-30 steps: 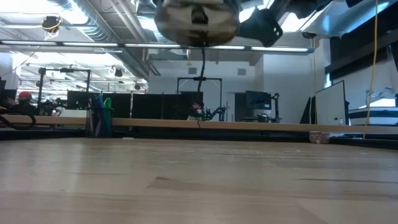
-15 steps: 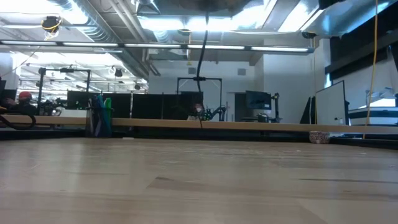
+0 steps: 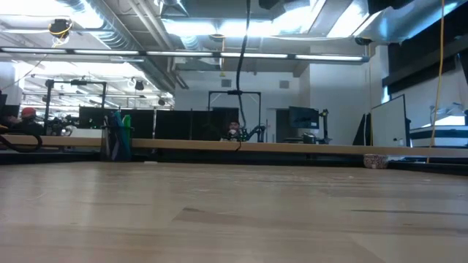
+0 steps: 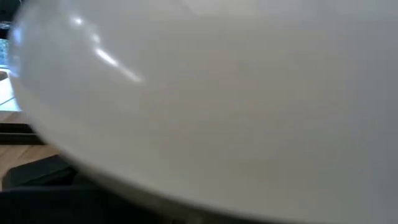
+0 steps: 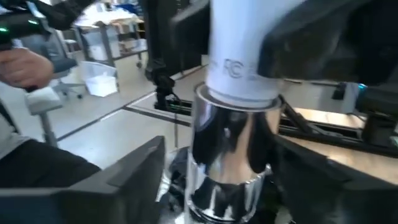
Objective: Screw lightbulb
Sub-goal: Remove the lightbulb from the lamp
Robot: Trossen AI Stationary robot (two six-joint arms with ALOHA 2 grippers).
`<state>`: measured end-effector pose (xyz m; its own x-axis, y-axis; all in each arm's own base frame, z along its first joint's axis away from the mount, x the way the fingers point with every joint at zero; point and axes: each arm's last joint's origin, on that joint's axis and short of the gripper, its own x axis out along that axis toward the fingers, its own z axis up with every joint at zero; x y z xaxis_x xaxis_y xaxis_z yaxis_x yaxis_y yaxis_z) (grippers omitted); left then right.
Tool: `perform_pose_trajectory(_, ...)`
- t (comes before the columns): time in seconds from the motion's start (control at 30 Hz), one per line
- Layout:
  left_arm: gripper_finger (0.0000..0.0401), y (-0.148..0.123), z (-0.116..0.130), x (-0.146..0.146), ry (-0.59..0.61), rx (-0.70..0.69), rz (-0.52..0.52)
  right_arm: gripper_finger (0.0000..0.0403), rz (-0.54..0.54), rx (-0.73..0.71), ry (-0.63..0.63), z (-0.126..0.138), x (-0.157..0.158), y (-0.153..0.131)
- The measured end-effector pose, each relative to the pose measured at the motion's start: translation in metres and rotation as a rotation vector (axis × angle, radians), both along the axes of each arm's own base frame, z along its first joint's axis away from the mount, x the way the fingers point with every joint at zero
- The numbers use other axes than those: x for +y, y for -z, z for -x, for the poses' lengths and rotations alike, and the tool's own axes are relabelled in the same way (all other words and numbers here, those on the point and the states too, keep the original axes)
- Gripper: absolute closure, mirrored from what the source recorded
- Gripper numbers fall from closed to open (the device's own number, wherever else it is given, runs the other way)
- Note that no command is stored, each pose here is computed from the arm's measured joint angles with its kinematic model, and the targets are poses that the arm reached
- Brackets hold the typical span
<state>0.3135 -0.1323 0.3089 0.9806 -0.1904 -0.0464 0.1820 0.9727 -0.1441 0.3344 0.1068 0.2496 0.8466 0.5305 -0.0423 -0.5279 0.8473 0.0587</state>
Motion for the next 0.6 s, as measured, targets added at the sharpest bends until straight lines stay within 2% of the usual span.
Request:
perform_pose_trajectory(0.17, 0.0266, 0.001, -0.001, 0.001, -0.011, 0.007, 0.006, 0.0225, 0.016, 0.035, 0.059, -0.001, -0.001, 0.004)
perform_pose_trajectory(0.33, 0.0266, 0.005, -0.001, 0.005, -0.097, 0.044, 0.017, 0.0232, 0.046, 0.081, 0.163, -0.001, -0.004, 0.008)
perform_pose_trajectory(0.43, 0.0266, 0.011, -0.001, 0.008, -0.214, 0.099, 0.027, 0.0232, 0.075, 0.124, 0.268, -0.001, -0.007, 0.013)
perform_pose_trajectory(0.6, 0.0266, 0.027, -0.003, 0.015, -0.538, 0.156, 0.068, 0.0232, 0.125, 0.196, 0.566, -0.001, -0.016, 0.021)
